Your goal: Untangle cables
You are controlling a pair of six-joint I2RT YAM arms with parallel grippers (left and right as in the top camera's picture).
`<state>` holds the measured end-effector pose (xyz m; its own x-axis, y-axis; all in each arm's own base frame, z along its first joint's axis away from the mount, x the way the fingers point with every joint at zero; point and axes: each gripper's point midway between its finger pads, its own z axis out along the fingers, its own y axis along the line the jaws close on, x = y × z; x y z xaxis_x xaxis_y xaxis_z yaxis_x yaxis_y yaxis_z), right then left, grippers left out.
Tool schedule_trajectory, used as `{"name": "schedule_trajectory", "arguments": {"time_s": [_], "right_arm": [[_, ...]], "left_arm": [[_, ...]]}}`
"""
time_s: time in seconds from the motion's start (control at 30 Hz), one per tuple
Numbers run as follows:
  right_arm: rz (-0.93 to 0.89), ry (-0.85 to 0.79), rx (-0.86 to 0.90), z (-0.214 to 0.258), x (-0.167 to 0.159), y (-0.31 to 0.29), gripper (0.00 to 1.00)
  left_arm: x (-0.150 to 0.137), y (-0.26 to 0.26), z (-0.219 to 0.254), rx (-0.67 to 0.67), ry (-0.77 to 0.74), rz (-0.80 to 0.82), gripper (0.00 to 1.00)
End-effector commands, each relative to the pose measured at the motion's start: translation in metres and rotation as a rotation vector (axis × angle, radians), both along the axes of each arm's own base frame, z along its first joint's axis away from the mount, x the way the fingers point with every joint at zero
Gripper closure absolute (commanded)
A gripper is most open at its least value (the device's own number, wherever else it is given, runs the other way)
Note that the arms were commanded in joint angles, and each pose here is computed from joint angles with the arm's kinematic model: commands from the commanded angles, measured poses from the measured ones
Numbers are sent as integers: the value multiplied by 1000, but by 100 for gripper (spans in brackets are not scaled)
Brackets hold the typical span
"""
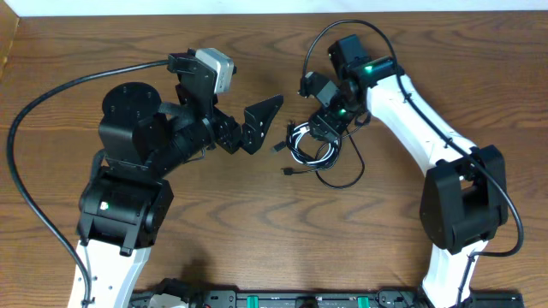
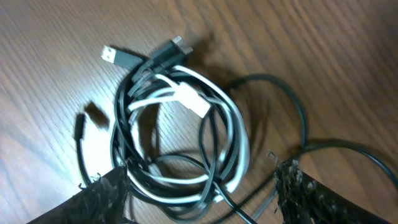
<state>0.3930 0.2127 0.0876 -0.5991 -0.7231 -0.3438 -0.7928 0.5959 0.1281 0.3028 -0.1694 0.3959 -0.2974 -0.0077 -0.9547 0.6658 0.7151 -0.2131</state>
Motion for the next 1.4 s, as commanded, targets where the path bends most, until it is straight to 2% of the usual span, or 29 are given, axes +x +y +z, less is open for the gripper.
{"name": "schedule_trajectory", "arguments": {"time_s": [0.0, 0.17, 0.33, 0.43, 0.53, 0.63, 0.83, 1.2, 1.37], "right_arm": [[24, -19, 1, -1, 11, -20, 27], [-75, 51, 26, -11, 7, -38, 28], [-64, 104, 9, -33, -12, -36, 32], [-50, 129, 21, -42, -21, -31, 39], [-50, 147, 24, -45, -28, -24, 37], [-41, 154, 20, -48, -33, -19, 37], [-21, 154, 19, -49, -37, -12, 46], [-202, 12, -3, -49, 7, -16, 38], [-209, 22, -8, -55, 3, -18, 39]], "left_arm": [[-9, 0, 17, -23, -32, -11, 2], [-10, -1, 18, -31, -27, -17, 2], [-10, 0, 18, -35, -23, -15, 2], [-10, 0, 18, -35, -23, -15, 2], [-10, 0, 18, -35, -22, -15, 2], [-10, 0, 18, -35, -22, -15, 2], [-10, 0, 18, -35, -23, -15, 2], [-10, 0, 18, -35, -23, -15, 2], [-10, 0, 18, -38, -20, -14, 2]]}}
